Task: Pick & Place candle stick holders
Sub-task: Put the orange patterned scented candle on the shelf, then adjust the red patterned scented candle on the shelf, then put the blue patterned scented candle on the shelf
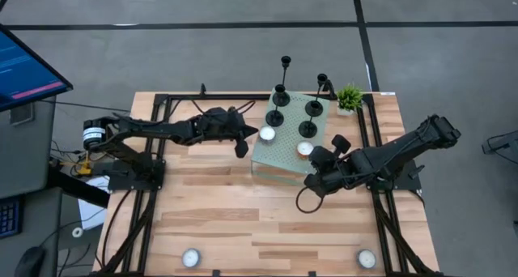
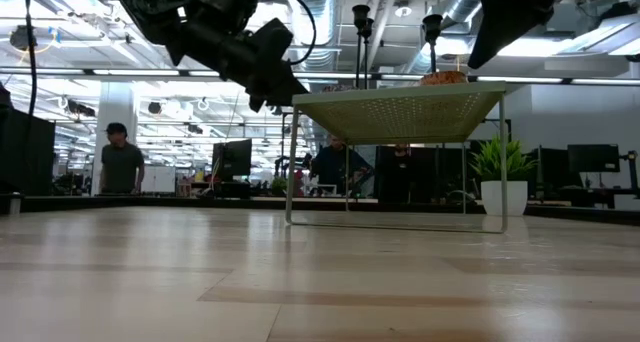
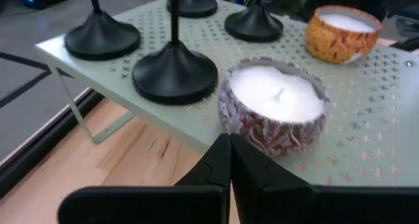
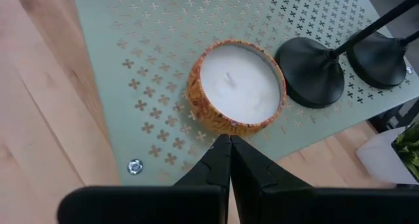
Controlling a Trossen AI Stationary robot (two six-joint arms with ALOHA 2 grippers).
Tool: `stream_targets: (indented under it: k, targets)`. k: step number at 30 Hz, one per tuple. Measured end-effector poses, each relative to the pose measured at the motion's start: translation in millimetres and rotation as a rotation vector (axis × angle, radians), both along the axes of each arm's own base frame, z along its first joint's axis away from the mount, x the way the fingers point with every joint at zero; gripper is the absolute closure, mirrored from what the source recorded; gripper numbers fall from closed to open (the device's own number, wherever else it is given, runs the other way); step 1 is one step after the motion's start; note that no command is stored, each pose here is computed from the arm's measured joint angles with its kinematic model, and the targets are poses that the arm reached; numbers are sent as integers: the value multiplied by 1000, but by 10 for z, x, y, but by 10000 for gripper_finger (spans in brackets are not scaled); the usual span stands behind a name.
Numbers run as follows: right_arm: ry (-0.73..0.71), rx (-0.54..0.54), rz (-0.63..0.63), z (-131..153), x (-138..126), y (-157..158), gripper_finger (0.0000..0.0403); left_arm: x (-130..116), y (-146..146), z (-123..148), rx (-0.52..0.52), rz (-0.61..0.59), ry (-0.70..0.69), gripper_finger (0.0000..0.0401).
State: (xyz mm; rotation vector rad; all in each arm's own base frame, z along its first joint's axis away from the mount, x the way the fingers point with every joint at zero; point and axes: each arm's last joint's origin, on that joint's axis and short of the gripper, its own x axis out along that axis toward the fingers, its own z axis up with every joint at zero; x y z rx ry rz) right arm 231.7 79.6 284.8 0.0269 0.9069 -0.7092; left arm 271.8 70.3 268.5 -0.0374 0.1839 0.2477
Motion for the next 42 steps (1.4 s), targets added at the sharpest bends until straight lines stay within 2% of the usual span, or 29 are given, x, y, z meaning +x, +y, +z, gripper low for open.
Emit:
stream_targets:
  k: [8,12,18,28,35,38,42]
  targets:
    - [5,-32,-27,-37,46,-120,403,3,-6,14,-18,-20,-18,400]
    - [11,-1,-30,-135,83,-169,403,4,-7,14,-19,-24,-18,400]
    - [29,-5,-9,-134,96,-202,403,5,-11,14,-21,-38,-19,400]
    - [-87,35,42,224,-112,-144,403,19,-29,20,-50,-43,-38,400]
    - [-121,77,19,324,-313,-125,403,46,-63,45,-53,-58,-75,399]
    - [-84,153,38,326,-401,-74,403,-27,-70,63,-77,-49,-40,399]
    - [80,375,28,269,-579,55,400,-259,-134,202,-148,-38,-12,393]
